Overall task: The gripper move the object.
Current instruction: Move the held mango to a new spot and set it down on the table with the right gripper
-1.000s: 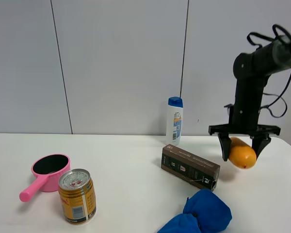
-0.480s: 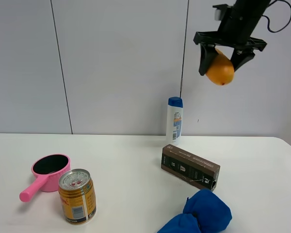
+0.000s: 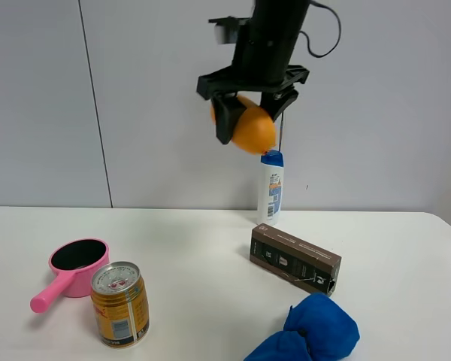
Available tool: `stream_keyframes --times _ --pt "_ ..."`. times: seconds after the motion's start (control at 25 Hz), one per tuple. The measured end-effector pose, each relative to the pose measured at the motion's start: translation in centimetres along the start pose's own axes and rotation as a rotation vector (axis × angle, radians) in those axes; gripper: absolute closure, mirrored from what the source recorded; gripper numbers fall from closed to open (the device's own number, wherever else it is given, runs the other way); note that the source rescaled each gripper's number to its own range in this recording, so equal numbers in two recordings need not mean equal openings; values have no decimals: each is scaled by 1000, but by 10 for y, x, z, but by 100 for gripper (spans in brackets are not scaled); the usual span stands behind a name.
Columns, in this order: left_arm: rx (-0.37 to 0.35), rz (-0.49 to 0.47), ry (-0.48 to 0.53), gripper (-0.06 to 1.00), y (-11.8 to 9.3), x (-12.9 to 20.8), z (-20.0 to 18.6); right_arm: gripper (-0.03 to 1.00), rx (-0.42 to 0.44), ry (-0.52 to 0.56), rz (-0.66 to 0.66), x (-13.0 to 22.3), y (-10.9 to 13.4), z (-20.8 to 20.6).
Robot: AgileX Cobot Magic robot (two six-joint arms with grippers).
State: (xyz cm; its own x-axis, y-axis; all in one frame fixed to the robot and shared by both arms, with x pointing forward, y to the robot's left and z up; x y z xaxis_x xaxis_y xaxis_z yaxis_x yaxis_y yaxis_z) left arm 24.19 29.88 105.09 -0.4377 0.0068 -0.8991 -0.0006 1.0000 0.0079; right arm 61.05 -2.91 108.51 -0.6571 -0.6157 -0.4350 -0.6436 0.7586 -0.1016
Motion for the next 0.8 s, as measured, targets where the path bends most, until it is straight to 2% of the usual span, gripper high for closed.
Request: stream_keyframes --times 0.12,0.24,0.44,0.8 --pt "0 0 0 -6 0 0 0 97 -16 55 -52 1 25 31" --pt "0 0 0 -6 0 0 0 97 -28 106 -67 4 37 65" --pt "0 0 0 -6 0 0 0 97 -33 185 -70 14 42 112" --pt "0 0 0 -6 0 0 0 97 -40 183 -65 19 46 146"
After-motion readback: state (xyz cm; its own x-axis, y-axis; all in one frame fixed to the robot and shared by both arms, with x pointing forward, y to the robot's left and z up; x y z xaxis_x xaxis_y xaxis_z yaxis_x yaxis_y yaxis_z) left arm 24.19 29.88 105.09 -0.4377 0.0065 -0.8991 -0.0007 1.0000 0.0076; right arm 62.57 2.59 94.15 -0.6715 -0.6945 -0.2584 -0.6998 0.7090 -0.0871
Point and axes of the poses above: a point on each arm's last joint axis where the gripper is mounted, z pointing out along that axis toward the gripper, y along the wrist's bending axis when the last joint is at zero, x = y × z, the point moved 1 cm from there along z, pointing out along that axis toward the gripper, and after that the axes turned 1 degree about z, right-handed, at the moved point
